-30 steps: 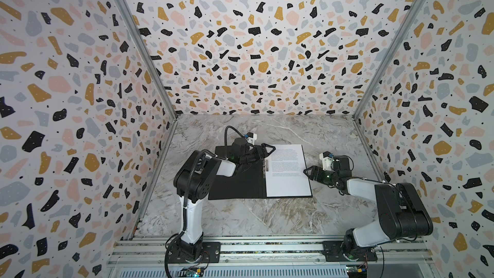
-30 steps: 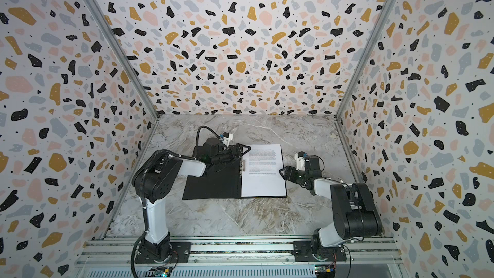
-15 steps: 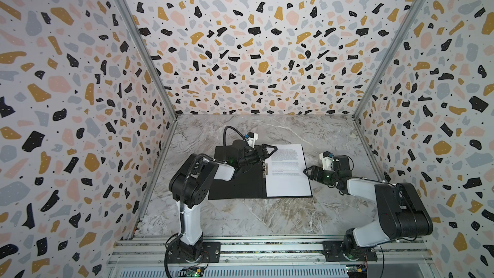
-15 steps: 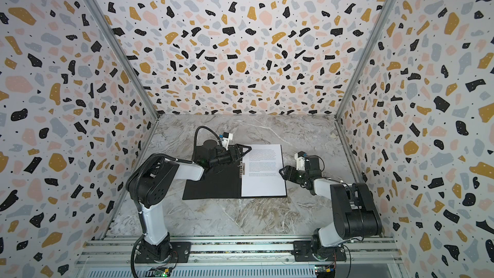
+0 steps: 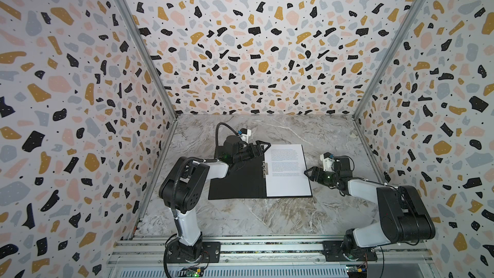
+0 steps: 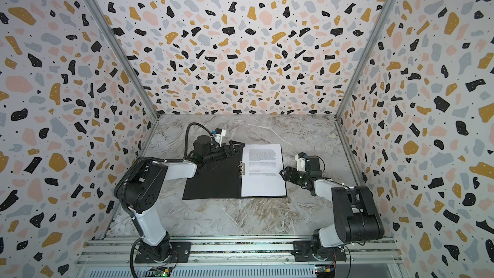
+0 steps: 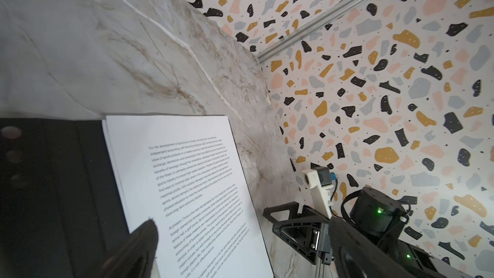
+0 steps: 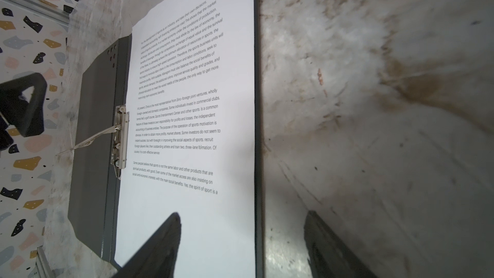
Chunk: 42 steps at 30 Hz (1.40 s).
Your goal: Put the files into the folder
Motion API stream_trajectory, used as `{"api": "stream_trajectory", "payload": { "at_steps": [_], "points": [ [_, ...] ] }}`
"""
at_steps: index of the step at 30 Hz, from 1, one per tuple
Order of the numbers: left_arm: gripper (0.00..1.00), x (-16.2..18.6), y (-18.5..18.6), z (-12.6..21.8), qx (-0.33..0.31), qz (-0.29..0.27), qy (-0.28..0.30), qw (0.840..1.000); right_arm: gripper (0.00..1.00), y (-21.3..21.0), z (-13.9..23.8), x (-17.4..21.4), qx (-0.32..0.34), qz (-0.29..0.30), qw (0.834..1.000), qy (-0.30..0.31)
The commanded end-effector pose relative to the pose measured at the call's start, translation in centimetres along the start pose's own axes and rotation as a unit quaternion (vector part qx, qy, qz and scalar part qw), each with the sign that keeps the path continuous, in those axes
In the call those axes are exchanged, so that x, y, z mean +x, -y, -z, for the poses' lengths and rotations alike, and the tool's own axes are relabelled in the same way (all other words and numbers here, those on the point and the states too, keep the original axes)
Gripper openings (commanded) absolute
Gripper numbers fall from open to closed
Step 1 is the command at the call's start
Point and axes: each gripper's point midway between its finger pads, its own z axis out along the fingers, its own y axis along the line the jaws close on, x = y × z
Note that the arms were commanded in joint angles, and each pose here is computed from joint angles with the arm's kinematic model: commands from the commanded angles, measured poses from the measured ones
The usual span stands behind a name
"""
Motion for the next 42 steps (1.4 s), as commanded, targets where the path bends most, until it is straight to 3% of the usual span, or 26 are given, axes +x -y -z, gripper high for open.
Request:
{"api": "stream_trajectory", "payload": {
  "at_steps": [1,8,17,25,42],
  "points": [
    [1.00,1.0,-2.8,-0.3,-0.068,-0.014,-0.029,0.997,0.73,0.6,0.1,1.1,0.011,-0.016,1.000,-0.014],
    [0.88,2.5,-5.5,-0.7,-0.111,0.009,-0.055,0.992,0.74,0.8,0.0,1.4,0.014,-0.015,1.000,-0.018],
    [0.51,3.4,-7.3,-0.8,-0.145,0.010,-0.077,0.986,0.73,1.1,-0.2,1.6,0.015,-0.019,0.999,-0.022],
    [0.31,4.3,-8.4,-1.6,-0.151,0.025,-0.097,0.983,0.73,1.3,-0.3,1.7,0.019,-0.017,0.999,-0.023],
    [0.20,6.6,-9.3,-2.6,-0.168,0.044,-0.126,0.977,0.74,1.5,-0.5,1.7,0.018,-0.013,0.999,-0.026]
  ]
}}
